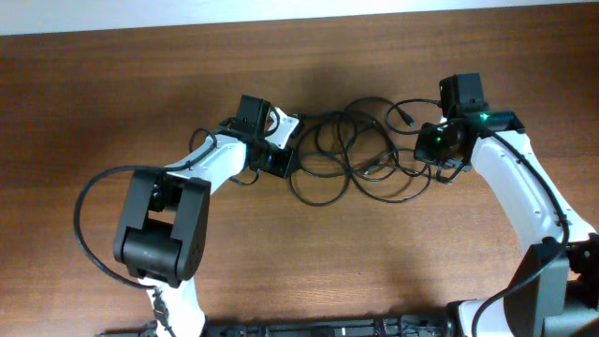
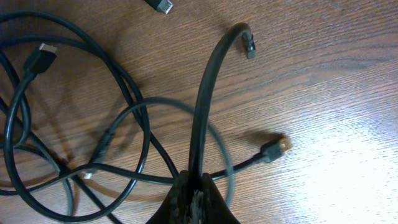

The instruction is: Untangle cables

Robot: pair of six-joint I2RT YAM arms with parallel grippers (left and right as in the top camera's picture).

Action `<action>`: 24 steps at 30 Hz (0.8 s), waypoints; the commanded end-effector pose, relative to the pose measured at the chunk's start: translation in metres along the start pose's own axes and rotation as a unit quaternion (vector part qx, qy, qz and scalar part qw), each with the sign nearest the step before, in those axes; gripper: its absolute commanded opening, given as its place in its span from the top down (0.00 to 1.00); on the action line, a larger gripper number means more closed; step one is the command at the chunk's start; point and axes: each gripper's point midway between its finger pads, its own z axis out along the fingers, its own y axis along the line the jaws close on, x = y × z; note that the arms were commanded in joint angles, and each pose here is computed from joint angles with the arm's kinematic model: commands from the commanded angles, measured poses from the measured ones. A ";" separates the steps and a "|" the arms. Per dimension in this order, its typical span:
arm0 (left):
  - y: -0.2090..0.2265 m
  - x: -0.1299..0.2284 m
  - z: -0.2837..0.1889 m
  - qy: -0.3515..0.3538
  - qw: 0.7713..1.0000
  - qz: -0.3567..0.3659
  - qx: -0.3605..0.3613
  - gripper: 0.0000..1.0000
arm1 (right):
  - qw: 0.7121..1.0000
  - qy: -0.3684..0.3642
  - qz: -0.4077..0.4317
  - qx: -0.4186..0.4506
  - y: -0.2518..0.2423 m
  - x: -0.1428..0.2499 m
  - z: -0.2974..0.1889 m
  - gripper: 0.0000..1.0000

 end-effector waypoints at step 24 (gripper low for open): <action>0.170 0.025 -0.238 -0.196 0.905 -0.360 -0.116 0.60 | 0.998 -0.005 0.036 0.059 -0.041 -0.009 0.001 0.96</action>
